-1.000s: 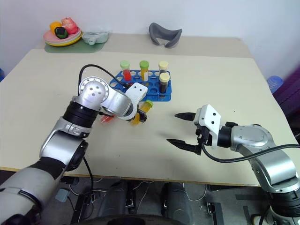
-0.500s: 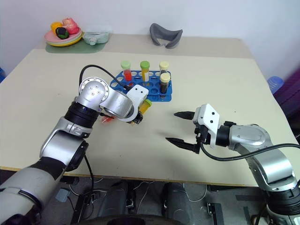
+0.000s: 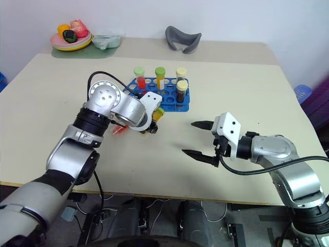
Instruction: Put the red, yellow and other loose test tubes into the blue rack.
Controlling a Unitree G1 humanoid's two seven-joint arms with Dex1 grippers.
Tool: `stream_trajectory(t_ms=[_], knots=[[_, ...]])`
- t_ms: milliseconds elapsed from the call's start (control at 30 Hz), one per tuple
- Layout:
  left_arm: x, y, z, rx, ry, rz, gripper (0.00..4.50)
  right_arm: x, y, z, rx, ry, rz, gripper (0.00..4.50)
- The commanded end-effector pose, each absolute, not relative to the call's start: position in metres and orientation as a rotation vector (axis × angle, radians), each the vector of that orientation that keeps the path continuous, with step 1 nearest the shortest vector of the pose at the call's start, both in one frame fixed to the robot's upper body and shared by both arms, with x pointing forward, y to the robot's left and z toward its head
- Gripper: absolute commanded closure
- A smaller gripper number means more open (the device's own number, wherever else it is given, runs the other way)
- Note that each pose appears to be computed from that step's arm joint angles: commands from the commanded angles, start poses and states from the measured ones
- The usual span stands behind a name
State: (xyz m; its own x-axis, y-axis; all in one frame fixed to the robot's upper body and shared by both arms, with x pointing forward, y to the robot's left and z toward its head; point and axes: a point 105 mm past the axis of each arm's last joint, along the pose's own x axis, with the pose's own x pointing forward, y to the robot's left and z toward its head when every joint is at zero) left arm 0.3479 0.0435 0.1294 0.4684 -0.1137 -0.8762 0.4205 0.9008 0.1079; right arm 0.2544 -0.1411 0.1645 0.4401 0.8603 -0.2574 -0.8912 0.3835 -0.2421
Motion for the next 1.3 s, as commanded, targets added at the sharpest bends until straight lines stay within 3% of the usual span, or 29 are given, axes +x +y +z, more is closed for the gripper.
stream_trajectory(t_ms=[33,133,233,300,800,1300], knots=[[0.351,0.044,0.132,0.336,1.034,-0.32,1.78,0.254,-0.139,0.171,-0.381,0.056,1.123,0.0],[0.351,0.043,0.133,0.326,1.029,-0.325,1.78,0.253,-0.139,0.171,-0.38,0.057,1.12,0.0],[0.353,0.043,0.135,0.319,1.019,-0.326,2.64,0.253,-0.138,0.17,-0.378,0.058,1.12,0.0],[0.353,0.043,0.136,0.317,1.024,-0.324,3.56,0.253,-0.138,0.17,-0.377,0.058,1.119,0.0],[0.354,0.043,0.148,0.306,0.987,-0.352,3.56,0.255,-0.138,0.172,-0.382,0.054,1.123,0.0],[0.328,0.059,0.179,0.336,0.882,-0.469,3.56,0.264,-0.137,0.179,-0.383,0.051,1.16,0.0]])
